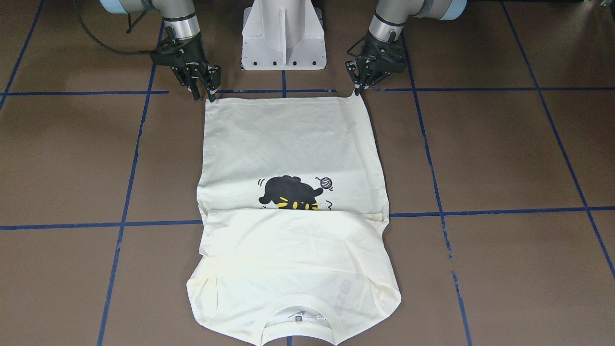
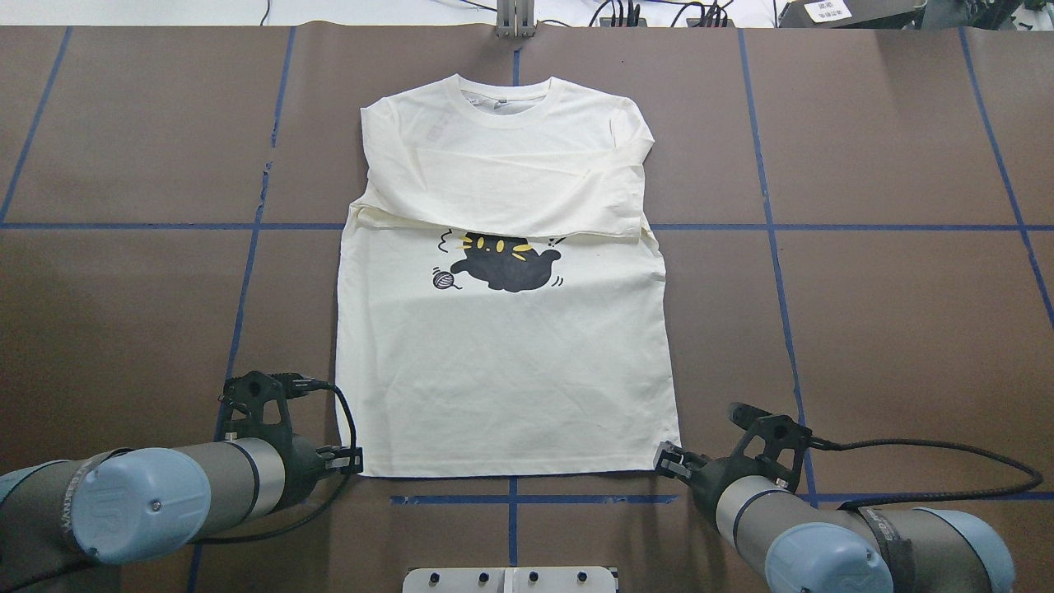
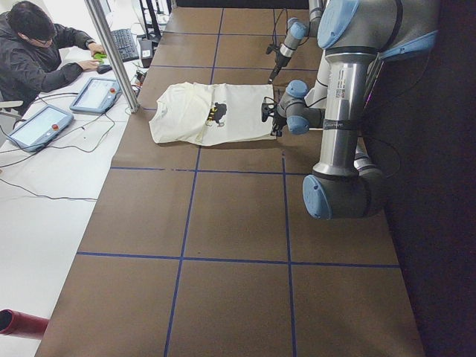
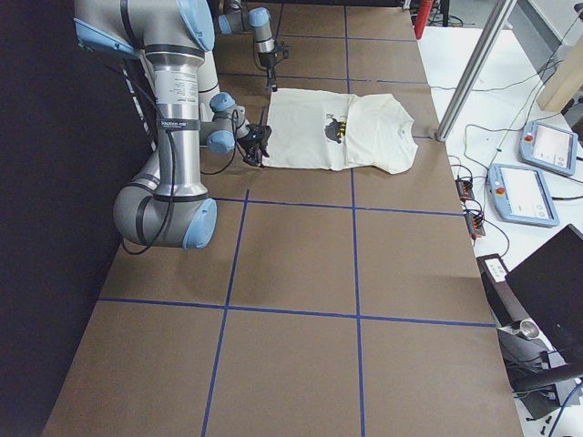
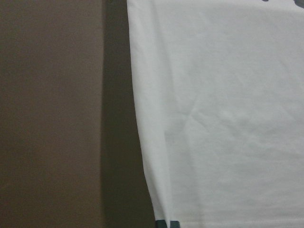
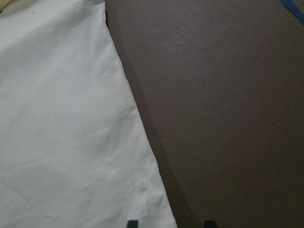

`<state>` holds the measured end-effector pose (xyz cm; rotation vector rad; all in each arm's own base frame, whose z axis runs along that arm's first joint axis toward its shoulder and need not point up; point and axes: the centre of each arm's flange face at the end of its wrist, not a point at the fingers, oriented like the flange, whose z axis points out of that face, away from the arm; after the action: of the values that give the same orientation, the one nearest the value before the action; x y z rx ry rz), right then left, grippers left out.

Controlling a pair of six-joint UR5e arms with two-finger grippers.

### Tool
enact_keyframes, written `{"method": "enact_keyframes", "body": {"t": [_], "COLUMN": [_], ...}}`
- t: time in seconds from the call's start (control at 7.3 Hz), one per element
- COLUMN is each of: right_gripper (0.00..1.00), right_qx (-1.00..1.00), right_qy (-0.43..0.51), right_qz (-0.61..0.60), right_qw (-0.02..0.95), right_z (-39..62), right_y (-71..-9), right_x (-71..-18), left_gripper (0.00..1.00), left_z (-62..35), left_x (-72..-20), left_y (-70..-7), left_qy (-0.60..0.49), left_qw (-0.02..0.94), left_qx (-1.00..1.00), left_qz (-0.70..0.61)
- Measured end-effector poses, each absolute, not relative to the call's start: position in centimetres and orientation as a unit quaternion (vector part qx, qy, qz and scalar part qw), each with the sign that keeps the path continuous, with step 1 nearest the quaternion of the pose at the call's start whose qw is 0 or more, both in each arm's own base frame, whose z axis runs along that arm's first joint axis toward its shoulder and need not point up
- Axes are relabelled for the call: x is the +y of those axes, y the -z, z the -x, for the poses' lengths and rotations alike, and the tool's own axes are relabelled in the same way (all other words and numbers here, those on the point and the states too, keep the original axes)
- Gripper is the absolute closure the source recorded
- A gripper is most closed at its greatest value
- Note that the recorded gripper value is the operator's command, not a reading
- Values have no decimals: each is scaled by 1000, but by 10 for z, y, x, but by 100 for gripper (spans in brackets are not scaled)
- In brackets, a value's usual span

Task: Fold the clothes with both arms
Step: 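Grasp the hem corners with both grippers, then lift the hem with both grippers and fold it toward the collar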

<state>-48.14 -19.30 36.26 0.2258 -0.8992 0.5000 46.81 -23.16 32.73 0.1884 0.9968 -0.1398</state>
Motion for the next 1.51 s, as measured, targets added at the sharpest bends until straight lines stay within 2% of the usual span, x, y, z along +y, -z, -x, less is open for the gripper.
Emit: {"method": "enact_keyframes", "body": {"t": [0.82,1.1,1.23,1.37,1.51], "right_gripper": [49,56,76,100,100], "right_qx": [-425,-421,-421,-421,-422], "right_qy": [-237,-235,-235,-235,-236], "right_qz": [-127,-129,-129,-129,-129], "right_qw": [865,866,867,866,866], "right_z": [491,494,495,495,496], "right_y": [-369,-373,-374,-373,-372], "right_x": [-185,-184,-183,-183,-183], "left_gripper": [100,100,100,100,100], "left_z": [-467,-467,-467,-467,-467], "left_x": [-232,-232,-232,-232,-232], "left_y": [-328,-328,-329,-329,-329], "left_qy": [67,68,68,68,68], "left_qw": [872,872,872,872,872], "left_qx": [476,477,476,476,476], "left_qz": [-90,-90,-90,-90,-90]}}
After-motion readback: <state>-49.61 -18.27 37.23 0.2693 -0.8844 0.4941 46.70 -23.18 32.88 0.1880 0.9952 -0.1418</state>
